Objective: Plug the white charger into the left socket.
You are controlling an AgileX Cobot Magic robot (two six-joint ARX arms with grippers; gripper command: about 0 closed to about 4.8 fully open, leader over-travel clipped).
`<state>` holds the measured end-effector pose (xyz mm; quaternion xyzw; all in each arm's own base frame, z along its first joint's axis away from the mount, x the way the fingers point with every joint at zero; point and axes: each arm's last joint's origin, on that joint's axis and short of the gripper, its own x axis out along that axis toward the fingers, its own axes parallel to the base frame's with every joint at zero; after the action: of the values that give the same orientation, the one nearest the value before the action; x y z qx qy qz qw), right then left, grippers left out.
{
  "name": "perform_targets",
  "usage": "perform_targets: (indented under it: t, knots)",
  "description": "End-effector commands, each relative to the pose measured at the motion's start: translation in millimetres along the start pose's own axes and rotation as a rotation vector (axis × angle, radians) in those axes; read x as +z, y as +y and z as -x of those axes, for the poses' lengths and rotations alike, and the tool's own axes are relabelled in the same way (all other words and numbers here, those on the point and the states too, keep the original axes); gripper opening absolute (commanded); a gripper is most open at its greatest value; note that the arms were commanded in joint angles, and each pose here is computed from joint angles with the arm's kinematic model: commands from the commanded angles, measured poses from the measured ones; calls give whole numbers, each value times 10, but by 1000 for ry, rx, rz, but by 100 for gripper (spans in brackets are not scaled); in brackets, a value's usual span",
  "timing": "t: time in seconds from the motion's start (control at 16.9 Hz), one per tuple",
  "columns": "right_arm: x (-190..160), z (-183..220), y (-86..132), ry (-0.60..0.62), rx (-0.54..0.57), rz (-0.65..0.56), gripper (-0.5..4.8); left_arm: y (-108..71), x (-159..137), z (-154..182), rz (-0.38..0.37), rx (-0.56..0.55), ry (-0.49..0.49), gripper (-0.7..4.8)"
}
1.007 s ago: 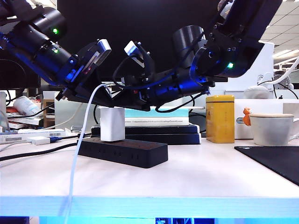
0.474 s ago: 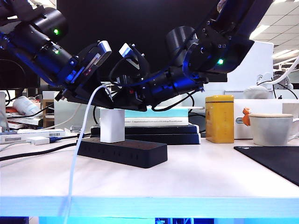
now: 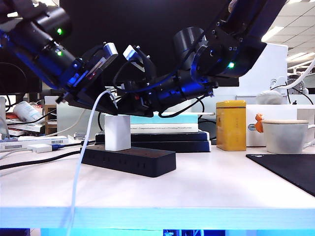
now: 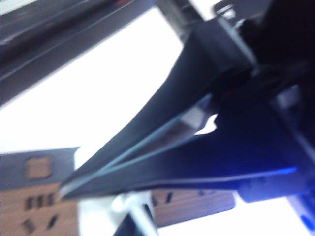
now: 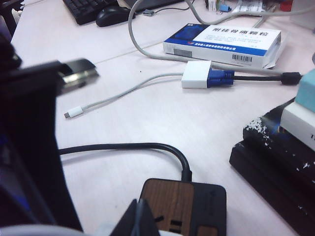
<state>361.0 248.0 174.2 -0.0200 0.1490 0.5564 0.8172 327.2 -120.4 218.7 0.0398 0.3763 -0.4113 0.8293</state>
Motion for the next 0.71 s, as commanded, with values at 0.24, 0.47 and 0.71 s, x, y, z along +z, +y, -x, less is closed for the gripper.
perform_targets:
  t: [0.24,0.47,0.71]
  knots:
    - [168,79,74,-50,-30,30,-1,15,64,151,-31,153,126,-5]
    - [624,286,147,-192,-172,115,-1,-27,273,335,-55,221,146,-5]
    - [1044,584,319,-305,-225,173,-1,-199,459,684,-79,255,17,-5]
